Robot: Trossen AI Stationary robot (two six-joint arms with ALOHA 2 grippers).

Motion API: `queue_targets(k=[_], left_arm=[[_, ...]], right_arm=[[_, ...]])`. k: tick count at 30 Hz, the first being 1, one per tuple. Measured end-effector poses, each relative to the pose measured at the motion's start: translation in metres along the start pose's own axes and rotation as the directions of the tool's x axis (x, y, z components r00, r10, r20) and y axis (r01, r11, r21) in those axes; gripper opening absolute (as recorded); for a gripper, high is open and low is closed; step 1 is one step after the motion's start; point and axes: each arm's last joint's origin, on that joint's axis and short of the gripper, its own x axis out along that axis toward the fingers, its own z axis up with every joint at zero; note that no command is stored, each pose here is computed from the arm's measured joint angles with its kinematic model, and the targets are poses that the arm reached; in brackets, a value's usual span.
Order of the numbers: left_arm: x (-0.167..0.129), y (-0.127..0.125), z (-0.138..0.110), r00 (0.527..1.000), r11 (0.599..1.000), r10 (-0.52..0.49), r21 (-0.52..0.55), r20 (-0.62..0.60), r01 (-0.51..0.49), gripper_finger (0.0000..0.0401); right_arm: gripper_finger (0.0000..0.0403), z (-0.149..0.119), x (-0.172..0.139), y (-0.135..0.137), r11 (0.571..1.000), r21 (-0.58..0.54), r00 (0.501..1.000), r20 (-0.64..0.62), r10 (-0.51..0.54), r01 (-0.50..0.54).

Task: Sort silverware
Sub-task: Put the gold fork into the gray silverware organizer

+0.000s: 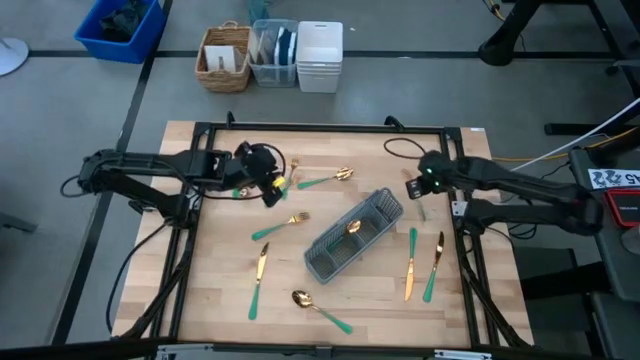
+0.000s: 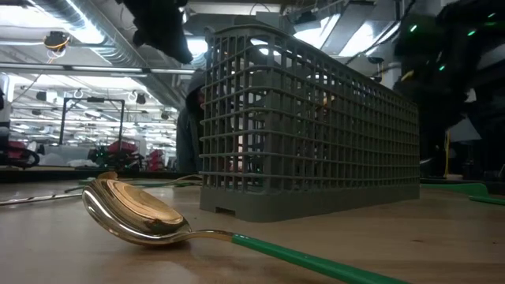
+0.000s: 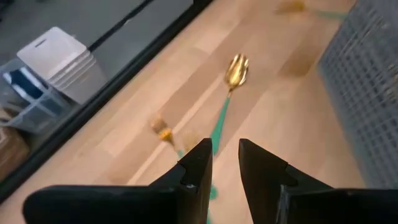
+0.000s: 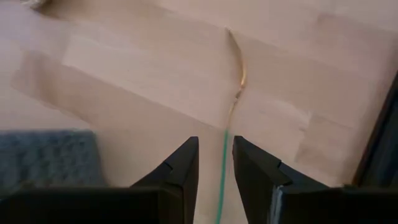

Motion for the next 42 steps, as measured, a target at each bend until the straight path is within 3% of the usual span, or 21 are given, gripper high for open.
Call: queue_targets(k=[10, 16, 27, 37, 42], left_arm=[[0.006, 0.013, 0.000, 0.998, 0.999, 0.044, -0.017, -0.045, -0.045, 0.0072], [0.006, 0.014, -0.001, 0.997, 0.999, 0.051, -0.002, -0.060, -0.052, 0.0072], [0.006, 0.014, -0.001, 0.997, 0.999, 0.051, 0.003, -0.060, -0.051, 0.0072], [0.006, 0.014, -0.001, 0.997, 0.999, 0.051, 0.005, -0.060, -0.051, 0.0072], [0.006, 0.014, -0.001, 0.997, 0.999, 0.051, 0.005, -0.060, -0.051, 0.0072]], right_arm=[[0.0101, 0.024, 0.046, -0.003, 0.998, 0.014, 0.988, -0.143, -0.061, 0.063], [0.0101, 0.034, 0.062, -0.008, 0.996, 0.005, 0.986, -0.146, -0.086, 0.087], [0.0101, 0.049, 0.066, -0.022, 0.995, 0.037, 0.992, -0.087, -0.087, 0.090], [0.0101, 0.049, 0.066, -0.023, 1.000, -0.019, 0.993, -0.111, -0.026, 0.024], [0.0101, 0.050, 0.066, -0.023, 0.998, -0.044, 0.994, -0.090, -0.057, 0.053]])
